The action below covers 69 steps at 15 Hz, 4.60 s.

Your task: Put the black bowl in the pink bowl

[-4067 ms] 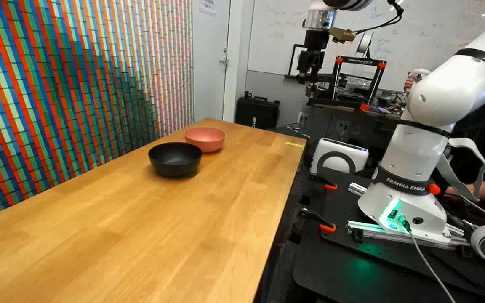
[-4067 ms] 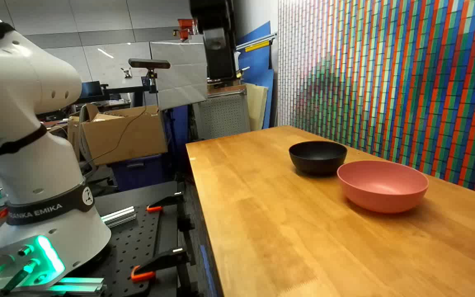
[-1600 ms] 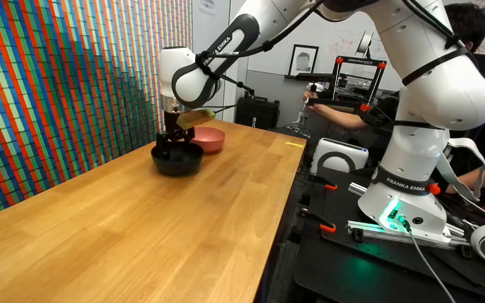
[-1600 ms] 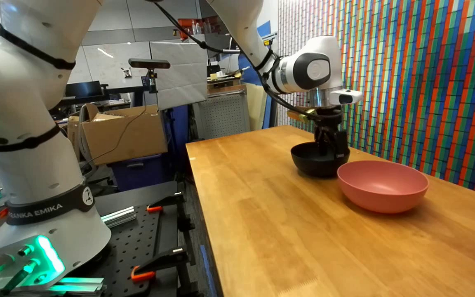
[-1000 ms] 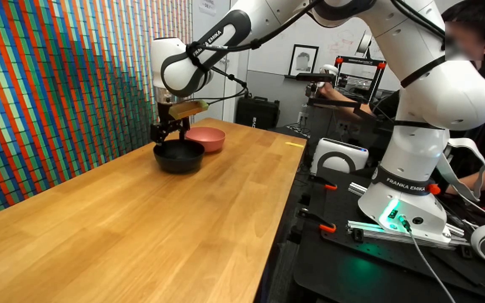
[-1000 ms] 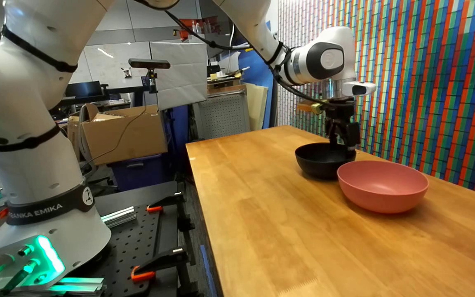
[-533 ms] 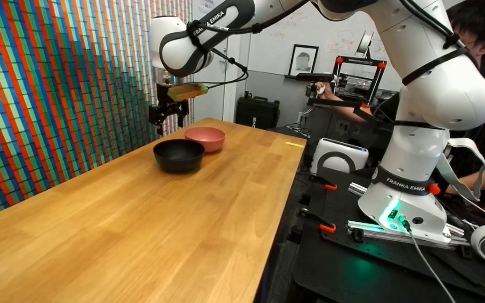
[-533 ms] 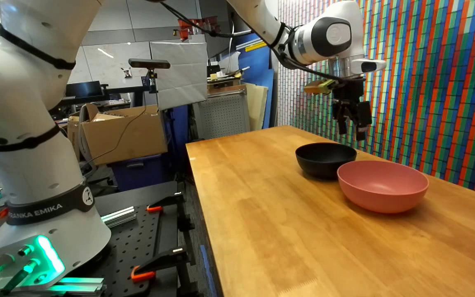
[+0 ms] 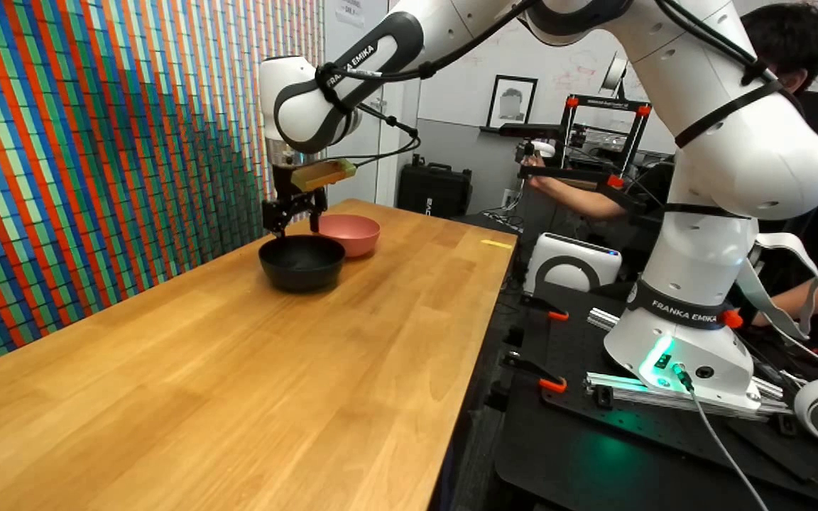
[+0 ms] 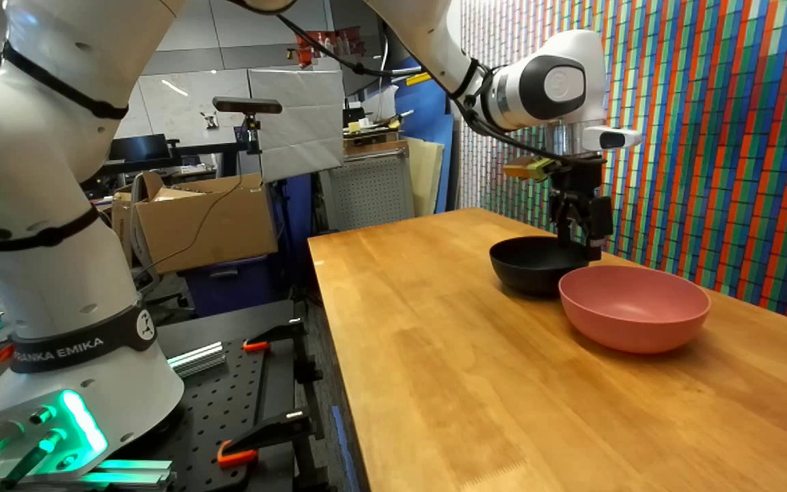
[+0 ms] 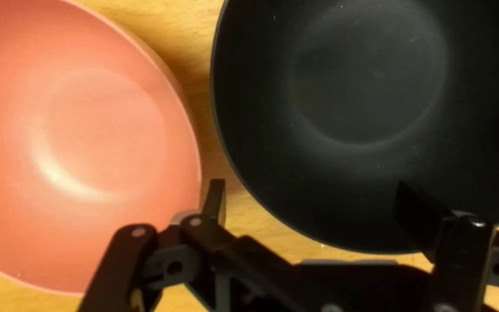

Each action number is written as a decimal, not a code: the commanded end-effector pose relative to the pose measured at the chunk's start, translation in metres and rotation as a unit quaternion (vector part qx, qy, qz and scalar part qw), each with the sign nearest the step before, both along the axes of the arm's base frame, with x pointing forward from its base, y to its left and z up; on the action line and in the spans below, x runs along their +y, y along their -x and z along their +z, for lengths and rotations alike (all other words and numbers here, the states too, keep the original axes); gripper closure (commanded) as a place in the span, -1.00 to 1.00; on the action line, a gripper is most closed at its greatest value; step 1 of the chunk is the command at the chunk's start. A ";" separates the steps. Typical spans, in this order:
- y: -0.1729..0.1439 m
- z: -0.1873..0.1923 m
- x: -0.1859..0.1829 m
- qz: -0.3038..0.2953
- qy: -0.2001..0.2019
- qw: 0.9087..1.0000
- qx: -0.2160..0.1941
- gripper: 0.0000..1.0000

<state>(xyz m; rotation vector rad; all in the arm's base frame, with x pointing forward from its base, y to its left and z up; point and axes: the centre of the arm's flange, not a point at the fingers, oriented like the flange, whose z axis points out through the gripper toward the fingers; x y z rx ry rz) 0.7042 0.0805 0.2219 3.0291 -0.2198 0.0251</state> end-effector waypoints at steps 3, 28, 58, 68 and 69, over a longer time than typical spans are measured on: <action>-0.001 -0.025 0.003 0.011 -0.007 1.000 0.017 -0.45; 0.013 0.104 -0.104 -0.016 0.012 1.000 0.013 0.98; 0.070 0.140 -0.152 -0.009 -0.062 0.996 0.070 -1.00; 0.107 0.227 -0.113 0.190 -0.024 0.978 0.083 -1.00; 0.110 0.232 -0.111 0.198 -0.023 0.977 0.076 -1.00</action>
